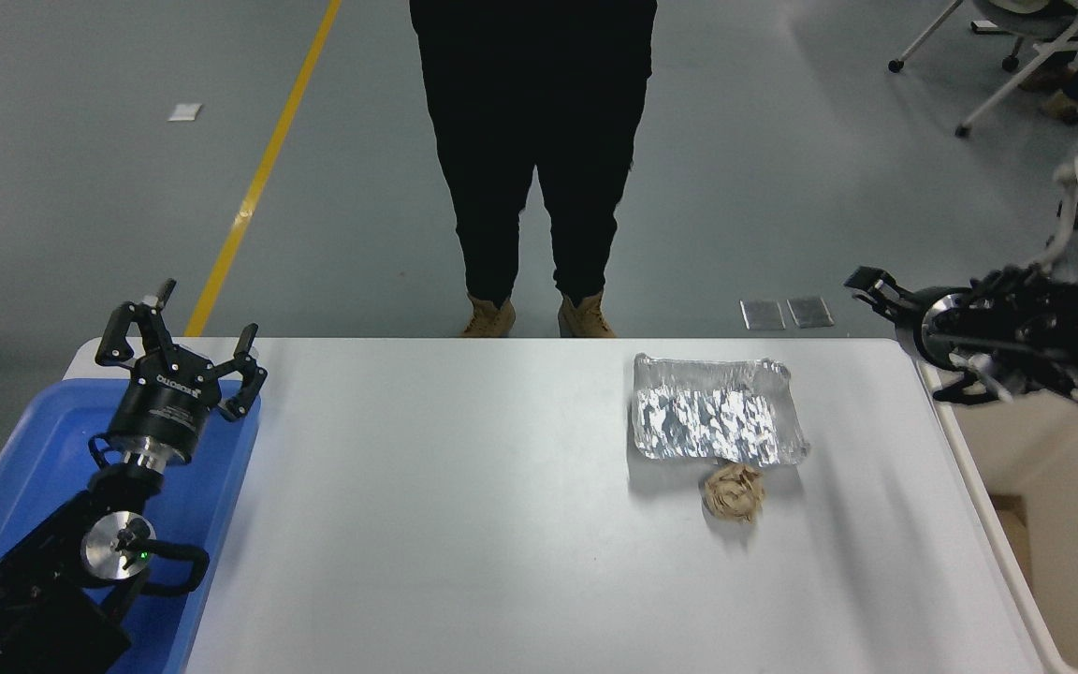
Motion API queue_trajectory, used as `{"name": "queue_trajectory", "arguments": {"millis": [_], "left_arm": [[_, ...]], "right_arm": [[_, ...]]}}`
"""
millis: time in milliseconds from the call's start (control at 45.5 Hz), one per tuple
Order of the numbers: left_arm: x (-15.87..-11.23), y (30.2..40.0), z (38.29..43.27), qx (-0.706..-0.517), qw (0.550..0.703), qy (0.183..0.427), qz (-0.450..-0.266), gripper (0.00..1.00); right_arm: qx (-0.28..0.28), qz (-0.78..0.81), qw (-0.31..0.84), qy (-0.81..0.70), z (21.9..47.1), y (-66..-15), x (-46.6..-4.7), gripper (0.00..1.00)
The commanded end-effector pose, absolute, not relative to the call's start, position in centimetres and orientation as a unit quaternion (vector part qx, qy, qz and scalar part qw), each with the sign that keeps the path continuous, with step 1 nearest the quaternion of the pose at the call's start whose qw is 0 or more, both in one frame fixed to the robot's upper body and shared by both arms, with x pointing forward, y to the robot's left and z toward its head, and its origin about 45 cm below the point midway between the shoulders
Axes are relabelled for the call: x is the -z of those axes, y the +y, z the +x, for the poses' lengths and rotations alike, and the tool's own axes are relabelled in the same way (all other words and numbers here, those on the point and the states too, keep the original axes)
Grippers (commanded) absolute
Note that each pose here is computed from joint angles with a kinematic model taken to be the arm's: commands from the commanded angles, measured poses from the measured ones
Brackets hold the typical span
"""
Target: Pick up foil plate and place in dustbin
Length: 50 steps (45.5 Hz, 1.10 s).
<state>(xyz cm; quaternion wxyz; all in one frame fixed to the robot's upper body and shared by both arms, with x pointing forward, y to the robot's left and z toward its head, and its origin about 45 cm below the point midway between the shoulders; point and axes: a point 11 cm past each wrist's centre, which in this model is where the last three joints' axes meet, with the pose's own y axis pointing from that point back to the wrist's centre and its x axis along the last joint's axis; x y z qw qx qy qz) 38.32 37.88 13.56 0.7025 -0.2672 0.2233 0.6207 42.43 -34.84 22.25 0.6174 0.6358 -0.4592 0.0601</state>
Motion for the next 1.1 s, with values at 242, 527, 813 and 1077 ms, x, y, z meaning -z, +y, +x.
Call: {"name": "queue_trajectory", "arguments": {"millis": [242,527,813,1077], "left_arm": [[-13.58,37.94,38.32,-0.621,0.702,0.223,-0.267,0.98],[-13.58,37.94,38.32,-0.621,0.702,0.223,-0.267,0.98],[-13.55,37.87,38.32,-0.621,0.702,0.223,-0.267,0.98],[-13.55,37.87,38.32,-0.621,0.702,0.223,-0.267,0.98]], "right_arm": [[-0.05,0.684,0.655,-0.319,36.5,-30.5,-31.0,1.0],[-0.04,0.727,0.646,-0.23,34.7,-27.0,-37.5,1.0],[-0.056,0.744,0.64,-0.183,33.8,-25.1,-41.5,1.0],[-0.062,0.746,0.64,-0.176,33.8,-24.6,-41.6,1.0]]}}
